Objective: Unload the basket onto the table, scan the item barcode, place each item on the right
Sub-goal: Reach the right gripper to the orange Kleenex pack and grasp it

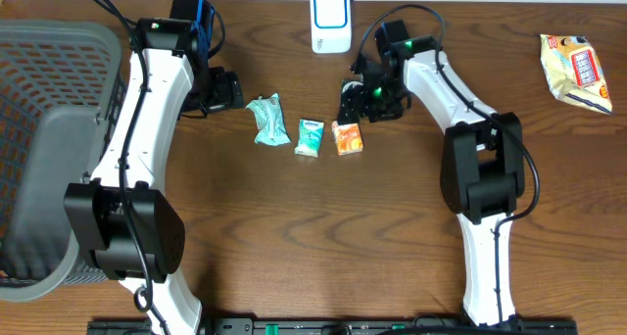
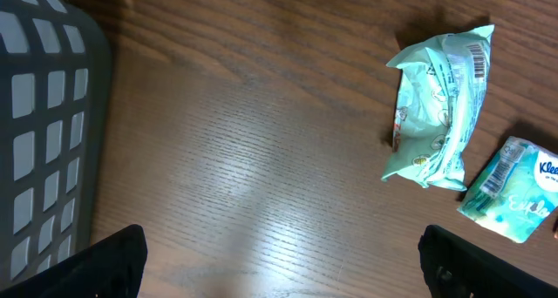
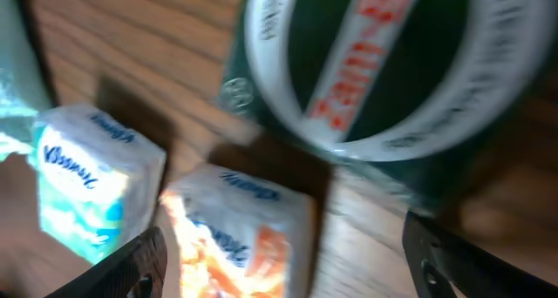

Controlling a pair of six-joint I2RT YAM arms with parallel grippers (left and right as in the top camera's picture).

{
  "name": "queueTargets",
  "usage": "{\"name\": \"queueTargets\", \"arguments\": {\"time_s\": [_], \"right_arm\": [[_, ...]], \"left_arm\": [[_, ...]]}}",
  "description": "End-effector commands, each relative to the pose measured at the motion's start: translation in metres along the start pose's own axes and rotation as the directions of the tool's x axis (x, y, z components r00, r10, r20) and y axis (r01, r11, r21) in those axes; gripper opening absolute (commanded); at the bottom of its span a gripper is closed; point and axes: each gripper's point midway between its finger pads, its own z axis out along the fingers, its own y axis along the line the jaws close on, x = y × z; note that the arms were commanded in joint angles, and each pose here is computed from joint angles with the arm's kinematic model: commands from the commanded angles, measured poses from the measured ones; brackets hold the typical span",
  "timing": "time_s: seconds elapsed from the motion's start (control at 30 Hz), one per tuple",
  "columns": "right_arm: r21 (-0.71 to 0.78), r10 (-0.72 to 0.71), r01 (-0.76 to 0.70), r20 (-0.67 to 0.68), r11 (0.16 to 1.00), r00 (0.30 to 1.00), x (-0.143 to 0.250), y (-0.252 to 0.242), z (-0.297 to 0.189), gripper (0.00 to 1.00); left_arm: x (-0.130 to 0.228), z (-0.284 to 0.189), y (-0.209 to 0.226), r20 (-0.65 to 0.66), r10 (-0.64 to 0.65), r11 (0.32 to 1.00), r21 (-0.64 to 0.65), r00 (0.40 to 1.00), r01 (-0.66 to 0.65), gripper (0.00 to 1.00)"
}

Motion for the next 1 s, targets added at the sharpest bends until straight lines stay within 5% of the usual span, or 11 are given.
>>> {"name": "queueTargets", "arguments": {"time_s": [0.0, 0.13, 0.43, 0.6, 0.63, 0.83, 0.97], "right_arm": [[-0.040, 0.000, -0.001, -0.023, 0.999, 1.000, 0.009, 0.011, 0.005, 0.74], [-0.038, 0.012, -0.014, -0.053, 0.999, 0.998, 0.018, 0.009, 0.011, 0.55], [-0.067, 0.055, -0.066, -0.156, 0.996, 0.986, 0.052, 0.008, 0.029, 0.51], [-0.075, 0.056, -0.070, -0.167, 0.995, 0.984, 0.056, 0.010, 0.032, 0.04], [-0.084, 0.055, -0.069, -0.164, 0.994, 0.985, 0.055, 0.011, 0.031, 0.01], [-0.246, 0.061, -0.091, -0.127, 0.965, 0.990, 0.042, 0.031, 0.017, 0.01], [-0.426, -0.037, 0.017, -0.038, 0.905, 0.999, 0.029, 0.051, -0.008, 0.01]], "left_arm": [[0.002, 0.002, 0.004, -0.007, 0.015, 1.000, -0.017, 1.000, -0.015, 0.98], [0.002, 0.002, 0.004, -0.007, 0.015, 1.000, -0.016, 1.000, -0.015, 0.98], [0.002, 0.002, 0.004, -0.007, 0.015, 1.000, -0.017, 1.000, -0.015, 0.98], [0.002, 0.002, 0.004, -0.007, 0.015, 1.000, -0.017, 1.000, -0.015, 0.98], [0.002, 0.002, 0.004, -0.007, 0.015, 1.000, -0.017, 1.000, -0.015, 0.98], [0.002, 0.002, 0.004, -0.007, 0.015, 1.000, -0.017, 1.000, -0.015, 0.98], [0.002, 0.002, 0.004, -0.007, 0.015, 1.000, -0.017, 1.000, -0.015, 0.98]]}}
